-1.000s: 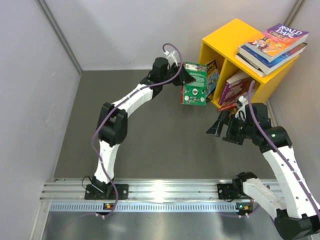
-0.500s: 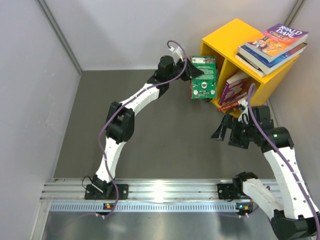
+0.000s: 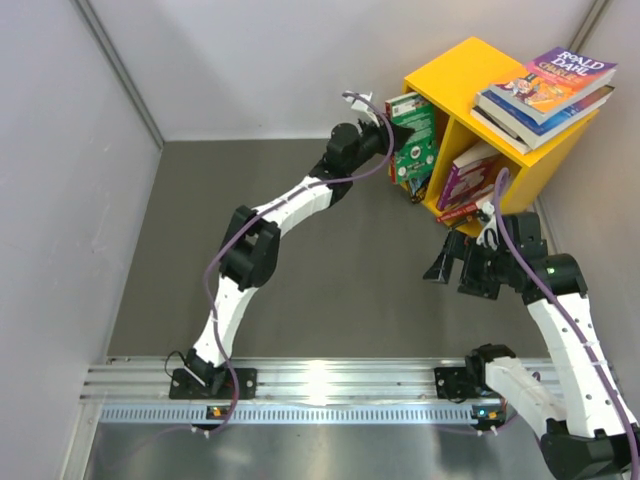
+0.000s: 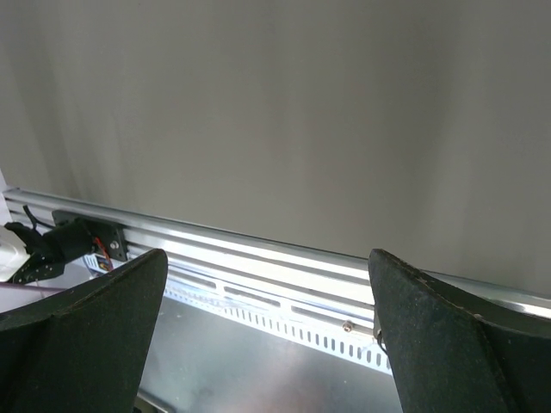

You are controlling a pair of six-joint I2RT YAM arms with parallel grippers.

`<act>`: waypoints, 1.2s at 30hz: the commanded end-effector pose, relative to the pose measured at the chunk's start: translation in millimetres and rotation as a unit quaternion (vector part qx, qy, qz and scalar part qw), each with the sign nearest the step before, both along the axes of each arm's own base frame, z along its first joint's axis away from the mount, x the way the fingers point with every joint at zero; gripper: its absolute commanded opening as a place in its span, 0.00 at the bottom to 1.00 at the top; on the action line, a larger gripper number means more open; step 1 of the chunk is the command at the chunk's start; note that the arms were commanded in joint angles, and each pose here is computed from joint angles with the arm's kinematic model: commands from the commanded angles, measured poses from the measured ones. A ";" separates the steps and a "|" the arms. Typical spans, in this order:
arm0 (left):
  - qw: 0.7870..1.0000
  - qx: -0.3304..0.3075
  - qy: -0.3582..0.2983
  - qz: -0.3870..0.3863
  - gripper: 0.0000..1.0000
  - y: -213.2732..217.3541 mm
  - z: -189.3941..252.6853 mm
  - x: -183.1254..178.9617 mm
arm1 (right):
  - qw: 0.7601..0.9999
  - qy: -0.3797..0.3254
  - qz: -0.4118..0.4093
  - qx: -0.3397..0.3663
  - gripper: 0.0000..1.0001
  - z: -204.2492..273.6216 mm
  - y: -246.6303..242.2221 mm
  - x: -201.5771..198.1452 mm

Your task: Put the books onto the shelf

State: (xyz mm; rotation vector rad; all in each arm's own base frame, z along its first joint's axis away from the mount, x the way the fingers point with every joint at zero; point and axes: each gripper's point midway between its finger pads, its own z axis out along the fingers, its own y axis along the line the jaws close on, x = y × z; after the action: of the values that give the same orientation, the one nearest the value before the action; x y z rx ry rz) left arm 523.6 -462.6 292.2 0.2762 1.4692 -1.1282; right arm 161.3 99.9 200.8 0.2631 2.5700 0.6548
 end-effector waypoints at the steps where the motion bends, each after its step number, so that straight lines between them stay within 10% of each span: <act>1: 0.986 -0.092 -0.123 0.055 0.00 7.0 66.7 0.3 | 1.000 0.000 0.002 -0.006 1.00 -0.3 -4.0 -4.9; 24: 0.984 -0.124 -0.037 0.123 0.03 -52.6 -57.2 31.9 | 0.998 -0.004 0.018 -0.064 1.00 5.0 -24.7 -15.2; 31: 0.987 -0.101 -0.031 0.124 0.92 -54.2 -63.0 33.0 | 0.998 -0.002 0.026 -0.057 1.00 1.5 -21.1 -7.3; 36: 0.987 -0.088 -0.046 0.124 0.99 -49.3 -44.1 28.2 | 0.998 -0.006 0.028 -0.051 1.00 2.1 -18.8 -2.3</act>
State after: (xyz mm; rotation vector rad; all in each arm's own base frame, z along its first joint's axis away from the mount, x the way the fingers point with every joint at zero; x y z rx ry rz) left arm 552.4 -523.7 204.5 -0.0076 1.3353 -1.0512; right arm 147.4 80.3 190.6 0.1848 2.6639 0.5245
